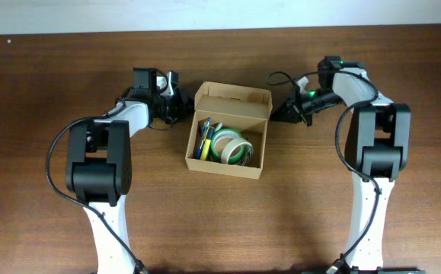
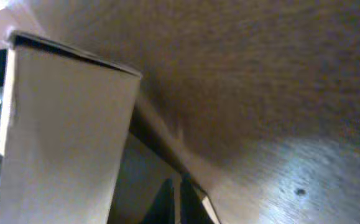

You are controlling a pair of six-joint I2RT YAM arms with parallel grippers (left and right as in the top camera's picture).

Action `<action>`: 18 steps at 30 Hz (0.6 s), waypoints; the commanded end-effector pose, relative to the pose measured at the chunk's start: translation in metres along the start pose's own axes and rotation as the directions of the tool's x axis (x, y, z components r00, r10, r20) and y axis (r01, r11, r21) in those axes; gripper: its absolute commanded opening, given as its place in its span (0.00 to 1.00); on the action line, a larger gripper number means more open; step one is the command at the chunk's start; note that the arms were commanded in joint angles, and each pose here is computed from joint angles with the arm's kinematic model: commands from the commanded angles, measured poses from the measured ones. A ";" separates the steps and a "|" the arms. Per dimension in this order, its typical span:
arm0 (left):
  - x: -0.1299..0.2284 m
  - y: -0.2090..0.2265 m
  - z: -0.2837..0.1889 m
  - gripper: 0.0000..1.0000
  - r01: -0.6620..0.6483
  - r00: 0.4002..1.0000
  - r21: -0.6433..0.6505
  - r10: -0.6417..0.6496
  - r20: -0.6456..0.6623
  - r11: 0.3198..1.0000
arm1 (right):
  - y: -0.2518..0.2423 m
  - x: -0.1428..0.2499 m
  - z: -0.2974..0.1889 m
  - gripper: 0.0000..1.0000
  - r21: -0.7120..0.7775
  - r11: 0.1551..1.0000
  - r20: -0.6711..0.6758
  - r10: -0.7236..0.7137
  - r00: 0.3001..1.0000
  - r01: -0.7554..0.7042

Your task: Pack container

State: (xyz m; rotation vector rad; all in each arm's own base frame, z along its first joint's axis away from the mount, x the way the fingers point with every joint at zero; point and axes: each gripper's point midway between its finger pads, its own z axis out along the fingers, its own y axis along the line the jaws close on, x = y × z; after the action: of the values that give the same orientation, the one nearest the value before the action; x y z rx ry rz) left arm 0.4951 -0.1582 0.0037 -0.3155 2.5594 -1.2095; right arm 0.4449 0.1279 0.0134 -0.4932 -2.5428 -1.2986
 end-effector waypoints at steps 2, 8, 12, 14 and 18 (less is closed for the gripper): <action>-0.007 -0.008 -0.001 0.02 -0.011 1.000 0.027 0.010 0.005 1.000 | -0.016 -0.003 0.018 0.04 0.031 0.999 -0.024 0.033 0.999 -0.032; -0.009 -0.009 -0.001 0.02 -0.010 1.000 0.030 0.009 0.008 1.000 | -0.015 -0.005 0.024 0.04 0.030 0.999 -0.019 0.032 0.999 -0.031; -0.009 -0.015 -0.002 0.02 -0.011 1.000 0.053 0.011 0.002 0.999 | -0.007 -0.005 0.024 0.04 -0.011 1.000 -0.026 0.025 0.999 -0.026; -0.011 -0.019 -0.003 0.02 -0.010 1.000 0.065 0.010 0.001 0.998 | -0.003 -0.005 0.024 0.04 -0.036 0.999 -0.032 0.019 0.999 -0.020; -0.014 -0.028 -0.004 0.02 -0.023 1.000 0.096 0.023 -0.003 0.995 | 0.006 -0.002 0.027 0.04 -0.072 0.997 -0.044 0.003 0.999 -0.007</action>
State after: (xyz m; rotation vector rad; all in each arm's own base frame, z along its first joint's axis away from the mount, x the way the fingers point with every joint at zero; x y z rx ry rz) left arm 0.5010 -0.1628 0.0156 -0.2991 2.5304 -1.2570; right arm 0.4548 0.1388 0.0143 -0.4675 -2.5461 -1.3700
